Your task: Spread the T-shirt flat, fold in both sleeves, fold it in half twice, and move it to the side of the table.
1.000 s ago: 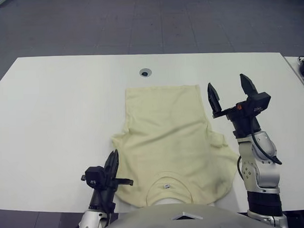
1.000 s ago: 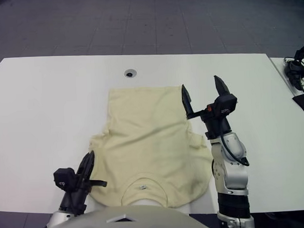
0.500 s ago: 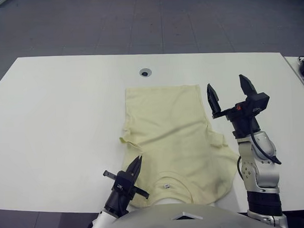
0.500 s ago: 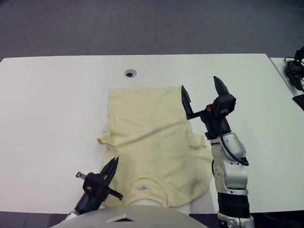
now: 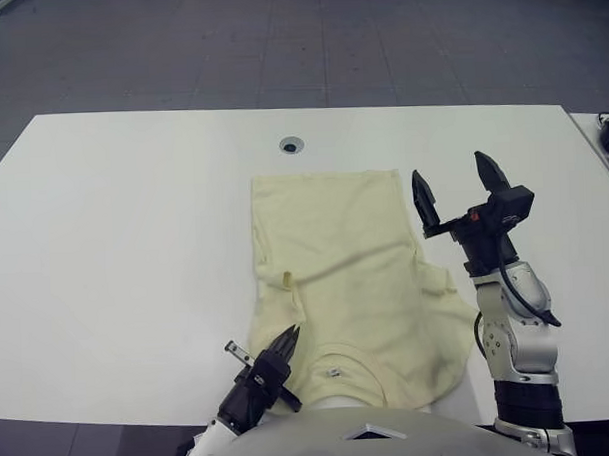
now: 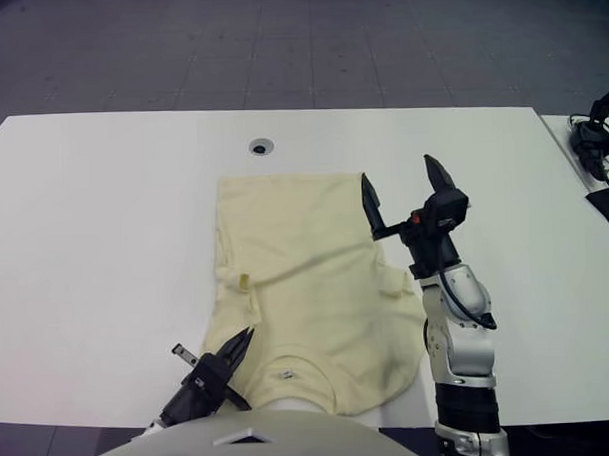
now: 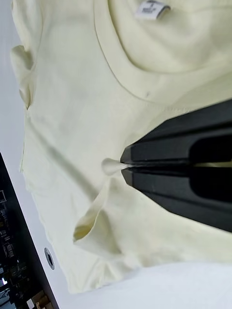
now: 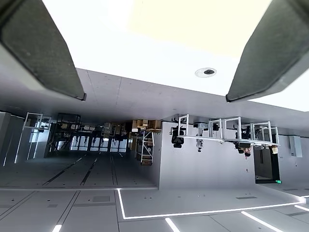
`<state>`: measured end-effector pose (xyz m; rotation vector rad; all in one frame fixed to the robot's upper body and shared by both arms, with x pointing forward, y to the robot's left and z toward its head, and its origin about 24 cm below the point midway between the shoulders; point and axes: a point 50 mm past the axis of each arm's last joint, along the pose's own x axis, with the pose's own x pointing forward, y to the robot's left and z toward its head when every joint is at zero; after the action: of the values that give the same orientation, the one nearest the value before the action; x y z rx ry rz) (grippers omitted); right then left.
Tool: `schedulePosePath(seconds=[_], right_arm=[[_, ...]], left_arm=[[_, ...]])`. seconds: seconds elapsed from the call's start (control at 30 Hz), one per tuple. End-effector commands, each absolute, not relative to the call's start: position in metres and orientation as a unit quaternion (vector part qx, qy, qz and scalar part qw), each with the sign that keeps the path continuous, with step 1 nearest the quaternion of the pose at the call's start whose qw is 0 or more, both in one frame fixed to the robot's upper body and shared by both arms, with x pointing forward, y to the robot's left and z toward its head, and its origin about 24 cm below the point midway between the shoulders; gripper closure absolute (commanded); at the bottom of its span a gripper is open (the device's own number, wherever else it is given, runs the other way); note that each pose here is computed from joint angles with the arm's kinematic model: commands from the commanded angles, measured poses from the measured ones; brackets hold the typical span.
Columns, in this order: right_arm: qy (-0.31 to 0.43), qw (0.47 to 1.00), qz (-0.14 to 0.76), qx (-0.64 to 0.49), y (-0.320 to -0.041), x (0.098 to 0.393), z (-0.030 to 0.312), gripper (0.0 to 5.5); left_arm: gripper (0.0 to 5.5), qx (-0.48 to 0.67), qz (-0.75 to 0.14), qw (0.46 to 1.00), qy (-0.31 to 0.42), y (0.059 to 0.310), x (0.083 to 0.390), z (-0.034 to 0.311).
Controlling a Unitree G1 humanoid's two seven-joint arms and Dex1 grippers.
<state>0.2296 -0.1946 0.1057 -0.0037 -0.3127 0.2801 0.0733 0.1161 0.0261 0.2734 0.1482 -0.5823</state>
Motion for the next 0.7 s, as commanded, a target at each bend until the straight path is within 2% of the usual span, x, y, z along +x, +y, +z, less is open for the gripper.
schedulePosePath(seconds=[0.03, 0.5, 0.7], right_arm=[[-0.159, 0.977, 0.142, -0.006, -0.194, 0.231, 0.108, 0.10], [-0.155, 0.978, 0.142, -0.005, -0.195, 0.230, 0.106, 0.10], [-0.130, 0.978, 0.157, 0.051, -0.213, 0.220, 0.104, 0.10]], left_arm=[[5.47, 0.138, -0.284, 0.947, 0.064, 0.118, 0.074, 0.029], [3.14, 0.092, -0.309, 0.944, 0.064, 0.111, 0.069, 0.036], [2.32, 0.024, -0.246, 0.969, 0.005, 0.128, 0.089, 0.063]])
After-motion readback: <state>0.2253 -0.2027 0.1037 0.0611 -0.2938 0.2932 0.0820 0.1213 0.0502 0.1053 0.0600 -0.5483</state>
